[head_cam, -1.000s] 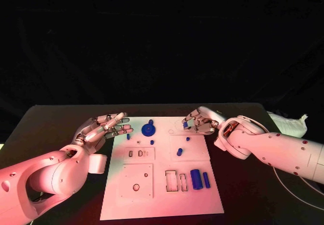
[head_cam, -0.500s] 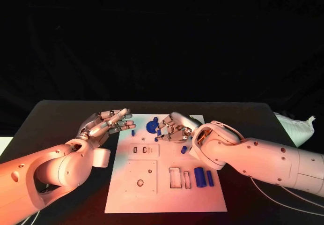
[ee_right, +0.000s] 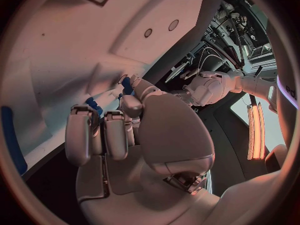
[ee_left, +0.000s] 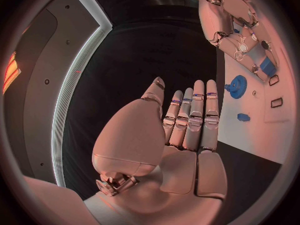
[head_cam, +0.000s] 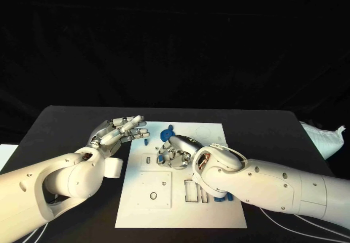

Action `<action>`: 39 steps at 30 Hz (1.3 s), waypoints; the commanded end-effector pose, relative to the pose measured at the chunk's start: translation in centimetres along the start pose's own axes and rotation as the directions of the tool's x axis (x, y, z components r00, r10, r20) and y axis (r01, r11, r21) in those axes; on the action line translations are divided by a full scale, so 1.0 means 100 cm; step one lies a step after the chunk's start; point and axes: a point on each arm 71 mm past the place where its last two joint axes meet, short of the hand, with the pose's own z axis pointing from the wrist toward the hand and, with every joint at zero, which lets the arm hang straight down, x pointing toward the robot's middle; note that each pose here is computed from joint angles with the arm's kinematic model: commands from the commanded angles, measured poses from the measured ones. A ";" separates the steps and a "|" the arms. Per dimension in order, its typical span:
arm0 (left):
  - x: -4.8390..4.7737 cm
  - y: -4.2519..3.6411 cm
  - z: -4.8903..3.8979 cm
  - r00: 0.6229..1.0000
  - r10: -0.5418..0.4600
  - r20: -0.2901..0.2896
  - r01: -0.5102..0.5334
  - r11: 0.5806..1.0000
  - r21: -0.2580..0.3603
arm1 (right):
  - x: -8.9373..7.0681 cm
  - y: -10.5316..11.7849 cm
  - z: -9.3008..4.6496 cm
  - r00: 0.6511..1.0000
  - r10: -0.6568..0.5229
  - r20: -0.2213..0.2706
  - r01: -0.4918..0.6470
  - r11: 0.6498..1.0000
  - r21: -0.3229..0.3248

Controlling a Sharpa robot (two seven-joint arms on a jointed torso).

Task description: Assemble the parts on the task board

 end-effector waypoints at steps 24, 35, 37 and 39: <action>0.0036 -0.0006 0.0001 0.999 -0.016 -0.028 0.016 1.000 0.003 | 0.007 -0.005 -0.003 0.987 -0.160 0.000 0.159 0.985 0.069; 0.0038 -0.0006 -0.0001 0.999 -0.017 -0.030 0.017 1.000 0.002 | 0.010 -0.008 -0.004 0.982 -0.182 -0.045 0.185 0.980 0.079; 0.0038 -0.0006 -0.0002 0.999 -0.017 -0.030 0.017 1.000 0.002 | 0.010 -0.009 -0.003 0.981 -0.185 -0.057 0.189 0.979 0.081; 0.0039 -0.0006 -0.0002 0.999 -0.017 -0.030 0.017 1.000 0.001 | 0.011 -0.010 -0.003 0.980 -0.187 -0.069 0.193 0.978 0.084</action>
